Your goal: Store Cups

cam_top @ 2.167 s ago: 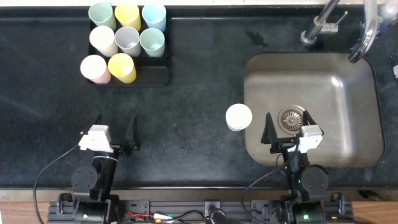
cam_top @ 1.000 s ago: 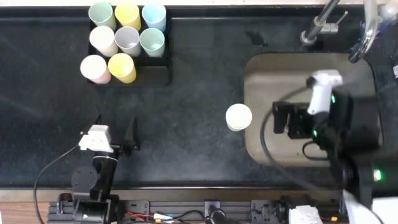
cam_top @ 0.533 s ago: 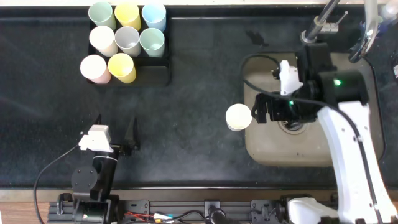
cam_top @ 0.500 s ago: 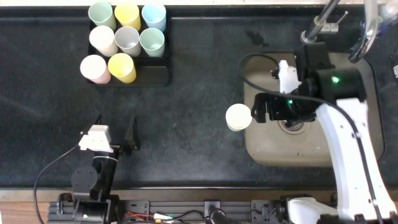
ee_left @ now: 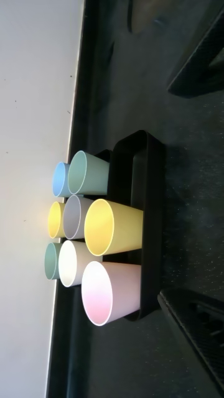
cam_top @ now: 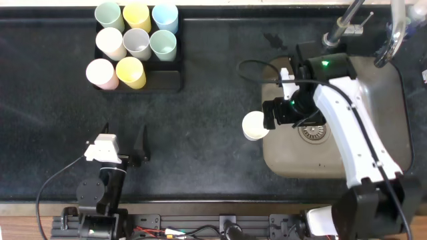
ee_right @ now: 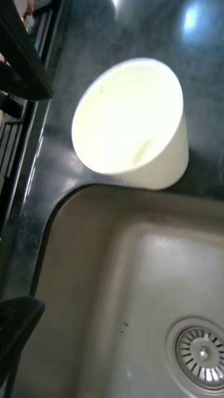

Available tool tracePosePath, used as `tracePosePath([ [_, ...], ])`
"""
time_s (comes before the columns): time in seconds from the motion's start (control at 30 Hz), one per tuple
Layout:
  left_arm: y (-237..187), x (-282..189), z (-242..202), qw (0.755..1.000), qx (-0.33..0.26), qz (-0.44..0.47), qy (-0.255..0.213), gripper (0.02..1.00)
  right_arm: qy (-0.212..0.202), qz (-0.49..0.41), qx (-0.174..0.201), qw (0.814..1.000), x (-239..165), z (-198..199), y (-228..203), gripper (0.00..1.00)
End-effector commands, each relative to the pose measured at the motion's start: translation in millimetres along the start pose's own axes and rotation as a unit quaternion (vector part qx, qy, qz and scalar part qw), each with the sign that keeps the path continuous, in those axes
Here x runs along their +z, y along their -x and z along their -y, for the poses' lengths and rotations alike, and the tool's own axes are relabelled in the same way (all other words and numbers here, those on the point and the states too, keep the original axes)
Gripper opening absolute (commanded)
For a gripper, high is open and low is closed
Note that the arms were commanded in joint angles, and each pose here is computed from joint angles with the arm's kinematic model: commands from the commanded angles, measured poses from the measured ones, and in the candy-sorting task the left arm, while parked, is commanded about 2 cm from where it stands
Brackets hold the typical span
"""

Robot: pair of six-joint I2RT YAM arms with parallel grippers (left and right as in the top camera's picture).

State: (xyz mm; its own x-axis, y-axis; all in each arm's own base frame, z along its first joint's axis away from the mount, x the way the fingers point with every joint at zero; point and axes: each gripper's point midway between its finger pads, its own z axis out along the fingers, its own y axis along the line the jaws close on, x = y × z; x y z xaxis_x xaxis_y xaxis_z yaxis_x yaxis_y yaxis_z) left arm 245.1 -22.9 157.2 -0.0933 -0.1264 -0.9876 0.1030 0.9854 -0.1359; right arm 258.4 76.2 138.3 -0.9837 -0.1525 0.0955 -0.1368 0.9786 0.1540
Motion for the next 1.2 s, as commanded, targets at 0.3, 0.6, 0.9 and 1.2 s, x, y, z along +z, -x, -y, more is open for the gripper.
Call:
tracePosePath([
  [0.3, 1, 0, 0, 1.000, -0.004, 0.004, -0.002, 1.000, -0.033, -0.039, -0.015, 0.999, 33, -2, 18, 0.996],
  [0.6, 1, 0, 0, 1.000, -0.004, 0.004, -0.002, 1.000, -0.059, -0.052, -0.003, 0.997, 56, 2, 31, 0.842],
  [0.9, 1, 0, 0, 1.000, -0.004, 0.004, -0.002, 1.000, -0.050, -0.044, -0.016, 0.998, 59, -9, 35, 0.062],
  [1.2, 1, -1, 0, 1.000, -0.004, 0.004, -0.002, 1.000, -0.042, -0.033, -0.034, 0.998, 60, -23, 37, 0.042],
])
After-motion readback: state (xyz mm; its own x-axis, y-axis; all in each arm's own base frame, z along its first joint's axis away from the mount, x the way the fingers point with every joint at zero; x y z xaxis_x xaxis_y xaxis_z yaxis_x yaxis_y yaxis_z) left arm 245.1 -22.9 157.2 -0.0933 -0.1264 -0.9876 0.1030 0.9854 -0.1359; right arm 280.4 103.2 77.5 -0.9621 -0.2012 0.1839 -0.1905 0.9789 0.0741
